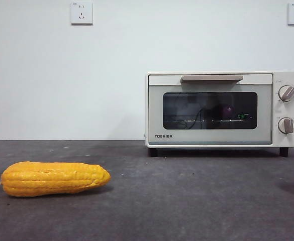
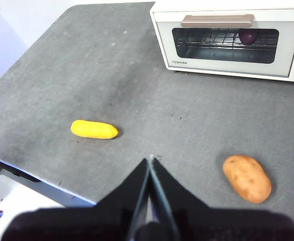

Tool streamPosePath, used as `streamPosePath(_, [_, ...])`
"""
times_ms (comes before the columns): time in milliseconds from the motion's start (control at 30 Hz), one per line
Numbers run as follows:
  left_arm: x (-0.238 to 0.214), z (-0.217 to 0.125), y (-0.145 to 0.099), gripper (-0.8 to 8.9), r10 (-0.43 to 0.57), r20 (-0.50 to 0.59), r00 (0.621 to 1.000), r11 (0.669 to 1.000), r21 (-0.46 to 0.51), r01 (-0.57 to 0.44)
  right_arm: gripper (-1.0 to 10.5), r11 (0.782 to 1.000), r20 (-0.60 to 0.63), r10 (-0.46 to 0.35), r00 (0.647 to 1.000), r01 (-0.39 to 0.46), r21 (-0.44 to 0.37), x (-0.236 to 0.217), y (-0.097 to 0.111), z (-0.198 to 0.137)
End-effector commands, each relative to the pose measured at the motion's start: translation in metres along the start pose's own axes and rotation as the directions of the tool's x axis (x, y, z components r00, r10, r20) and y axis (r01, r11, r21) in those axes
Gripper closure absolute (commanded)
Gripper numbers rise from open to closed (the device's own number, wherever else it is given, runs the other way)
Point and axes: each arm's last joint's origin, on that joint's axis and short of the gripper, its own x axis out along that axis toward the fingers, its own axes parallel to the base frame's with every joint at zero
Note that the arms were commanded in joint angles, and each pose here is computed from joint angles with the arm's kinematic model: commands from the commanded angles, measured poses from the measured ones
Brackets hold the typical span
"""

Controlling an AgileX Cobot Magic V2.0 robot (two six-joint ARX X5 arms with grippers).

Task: Take the eggplant from the table,put the eggplant in the oven

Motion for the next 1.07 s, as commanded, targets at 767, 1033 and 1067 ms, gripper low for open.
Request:
streamPosePath(767, [-0.123,-0.056,0.01,8.18,0.545,0.341,0.766,0.774,0.146,-0.616,9.5,1.0,-0.041,-0.007,0.999,0.008,0.009,0.005,-0.002,0.003])
streamPosePath(1033, [-0.094,-0.147,0.028,8.17,0.616,0.36,0.701,0.736,0.055,-0.675,9.5,1.0,-0.063,-0.008,0.998,0.009,0.017,0.011,-0.004,0.007])
streamPosePath(1067, [-0.089,-0.159,0.032,8.17,0.626,0.351,0.696,0.737,0.024,-0.675,9.5,1.0,-0.065,-0.009,0.998,0.01,0.017,0.012,-0.004,0.007])
